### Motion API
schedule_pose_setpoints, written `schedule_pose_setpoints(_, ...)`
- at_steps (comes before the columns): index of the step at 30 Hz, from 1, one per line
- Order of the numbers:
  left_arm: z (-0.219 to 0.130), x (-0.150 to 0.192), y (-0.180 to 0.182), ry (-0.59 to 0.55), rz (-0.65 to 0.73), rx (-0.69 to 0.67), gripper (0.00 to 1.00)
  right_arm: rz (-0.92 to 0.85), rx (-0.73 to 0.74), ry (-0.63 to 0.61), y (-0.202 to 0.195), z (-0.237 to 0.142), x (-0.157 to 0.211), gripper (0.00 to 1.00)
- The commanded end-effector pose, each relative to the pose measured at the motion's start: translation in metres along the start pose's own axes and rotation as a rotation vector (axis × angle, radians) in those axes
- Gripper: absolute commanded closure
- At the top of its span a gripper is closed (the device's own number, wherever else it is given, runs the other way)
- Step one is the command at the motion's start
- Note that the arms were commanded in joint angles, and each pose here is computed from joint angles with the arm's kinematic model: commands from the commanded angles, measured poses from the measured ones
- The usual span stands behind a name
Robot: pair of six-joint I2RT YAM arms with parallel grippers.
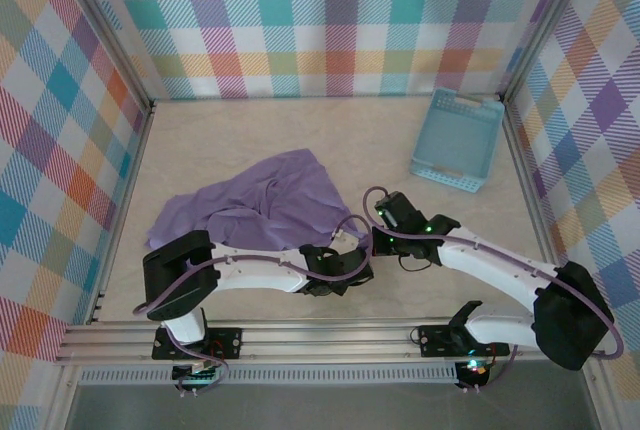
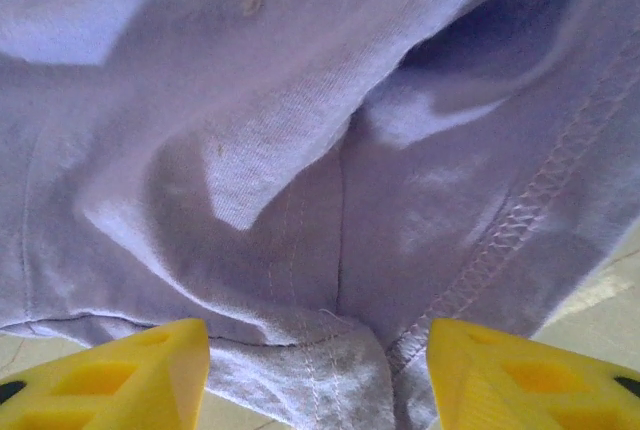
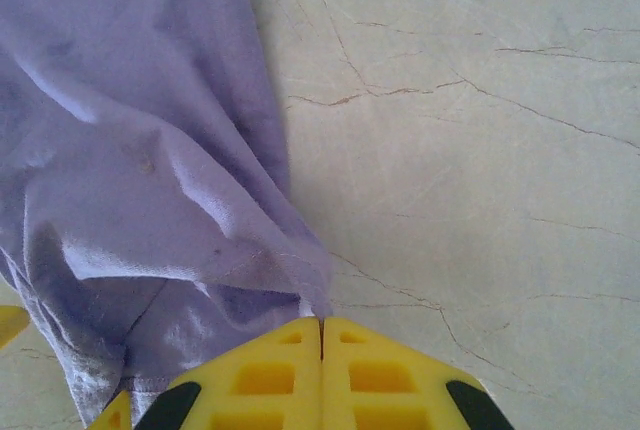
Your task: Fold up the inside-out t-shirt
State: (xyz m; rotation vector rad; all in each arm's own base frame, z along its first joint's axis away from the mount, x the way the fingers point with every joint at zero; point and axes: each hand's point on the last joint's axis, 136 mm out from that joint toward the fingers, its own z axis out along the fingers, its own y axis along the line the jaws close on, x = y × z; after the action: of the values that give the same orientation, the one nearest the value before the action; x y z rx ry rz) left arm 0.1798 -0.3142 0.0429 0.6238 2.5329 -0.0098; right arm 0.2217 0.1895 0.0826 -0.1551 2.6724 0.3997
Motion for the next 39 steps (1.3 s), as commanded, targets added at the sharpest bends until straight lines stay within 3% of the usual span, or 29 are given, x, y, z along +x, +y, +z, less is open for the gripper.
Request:
schedule_pose_setpoints(1,0.011,0.013,0.009,0.043,-0.011,-0.031,0.43,0.024,0.009,-0.009,-0.004,0.000,0.002,1.00)
schedule_pose_setpoints(10,0.015,0.015,0.014,0.046,-0.014,-0.063,0.64,0.019,0.021,-0.002,-0.006,0.003,0.003,1.00)
schedule_pose_setpoints(18,-0.009,0.008,0.027,-0.054,-0.018,-0.134,0.77,0.021,0.067,0.032,-0.014,0.012,0.010,1.00)
schedule_pose_setpoints(22,-0.029,0.006,0.035,-0.143,-0.035,-0.160,0.79,0.025,0.095,0.043,-0.019,0.013,0.012,1.00)
schedule_pose_setpoints(28,-0.040,0.018,0.029,-0.208,-0.059,-0.080,0.82,0.029,0.104,0.066,-0.024,0.014,0.021,1.00)
schedule_pose_setpoints(34,-0.032,0.042,0.020,-0.174,-0.038,0.000,0.81,0.079,0.097,0.127,-0.030,0.022,0.044,0.95)
schedule_pose_setpoints(39,-0.024,0.058,0.002,-0.114,-0.003,0.098,0.75,0.103,0.015,0.161,-0.020,0.026,0.057,0.87)
